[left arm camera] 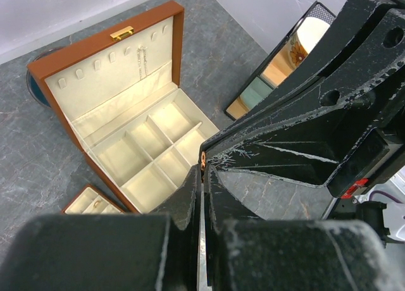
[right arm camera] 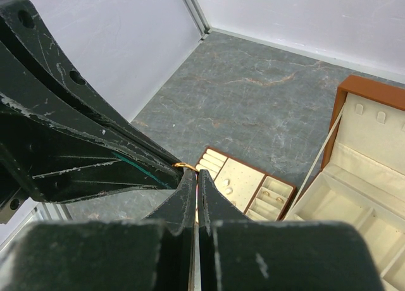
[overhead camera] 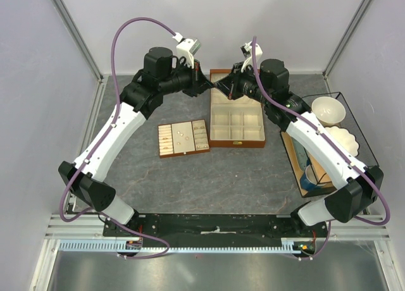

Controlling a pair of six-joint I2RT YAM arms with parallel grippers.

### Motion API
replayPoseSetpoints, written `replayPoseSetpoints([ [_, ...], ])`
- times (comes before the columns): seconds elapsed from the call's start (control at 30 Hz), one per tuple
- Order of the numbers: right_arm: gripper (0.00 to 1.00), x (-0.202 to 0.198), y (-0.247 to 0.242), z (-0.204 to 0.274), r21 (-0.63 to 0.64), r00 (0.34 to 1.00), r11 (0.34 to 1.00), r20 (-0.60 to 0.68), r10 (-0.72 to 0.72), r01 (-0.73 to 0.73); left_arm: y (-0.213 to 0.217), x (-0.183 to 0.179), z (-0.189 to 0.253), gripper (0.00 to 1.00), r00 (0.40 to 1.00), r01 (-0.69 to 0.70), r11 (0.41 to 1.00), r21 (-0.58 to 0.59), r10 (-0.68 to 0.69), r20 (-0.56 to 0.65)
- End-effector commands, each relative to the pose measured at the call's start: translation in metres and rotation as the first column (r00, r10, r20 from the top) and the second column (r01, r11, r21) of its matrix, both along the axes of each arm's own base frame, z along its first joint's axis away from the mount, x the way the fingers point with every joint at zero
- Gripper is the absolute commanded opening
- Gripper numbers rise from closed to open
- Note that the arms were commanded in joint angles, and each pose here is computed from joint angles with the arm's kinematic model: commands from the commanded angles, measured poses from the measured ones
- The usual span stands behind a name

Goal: Organize the mixed jewelry
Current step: Adjust the jewelry.

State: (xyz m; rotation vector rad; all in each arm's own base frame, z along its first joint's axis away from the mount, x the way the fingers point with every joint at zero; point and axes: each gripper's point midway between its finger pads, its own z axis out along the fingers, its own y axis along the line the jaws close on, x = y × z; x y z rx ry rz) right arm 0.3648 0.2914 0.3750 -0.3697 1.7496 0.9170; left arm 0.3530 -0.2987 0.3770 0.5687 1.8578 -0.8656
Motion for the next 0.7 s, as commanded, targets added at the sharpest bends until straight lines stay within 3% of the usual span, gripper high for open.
replayPoseSetpoints([
  [0.0, 0.01, -0.011, 0.003, 0.026, 0.062, 0.998, 0.997, 0.055, 0.031, -0.034, -0.001, 0.009, 0.021, 0.02, 0.996, -0.014, 1.0, -0.009, 0.015, 0.089],
  [0.13, 0.02, -0.012, 0.002, 0.025, 0.064, 0.998, 0.997, 0.054, 0.032, -0.036, 0.001, 0.009, 0.025, 0.01, 0.994, -0.025, 1.0, -0.011, 0.026, 0.102],
  [0.2, 0.1, -0.013, 0.002, 0.025, 0.065, 0.998, 0.997, 0.053, 0.037, -0.04, 0.001, 0.01, 0.025, 0.02, 0.994, -0.029, 1.0, -0.008, 0.03, 0.105],
  [0.23, 0.18, -0.014, 0.003, 0.023, 0.063, 0.998, 0.997, 0.05, 0.041, -0.045, 0.002, 0.012, 0.025, 0.02, 0.993, -0.037, 0.999, -0.005, 0.037, 0.111],
  [0.27, 0.32, -0.016, 0.003, 0.024, 0.064, 0.997, 0.996, 0.054, 0.054, -0.057, 0.003, 0.013, 0.023, 0.02, 0.993, -0.04, 0.999, 0.001, 0.04, 0.111],
  [0.33, 0.4, -0.018, 0.003, 0.026, 0.064, 0.996, 0.996, 0.061, 0.063, -0.067, 0.005, 0.016, 0.023, 0.02, 0.992, -0.055, 0.998, 0.01, 0.054, 0.118],
  [0.37, 0.51, -0.021, 0.003, 0.027, 0.062, 0.995, 0.995, 0.066, 0.074, -0.078, 0.006, 0.017, 0.022, 0.02, 0.991, -0.059, 0.998, 0.019, 0.056, 0.124],
  [0.5, 0.61, -0.023, -0.001, 0.032, 0.053, 0.993, 0.995, 0.086, 0.077, -0.082, 0.009, 0.021, 0.018, 0.02, 0.989, -0.074, 0.996, 0.044, 0.068, 0.132],
  [0.67, 0.66, -0.031, -0.008, 0.038, 0.035, 0.989, 0.995, 0.116, 0.091, -0.096, 0.029, 0.032, 0.01, 0.02, 0.98, -0.135, 0.983, 0.121, 0.115, 0.159],
])
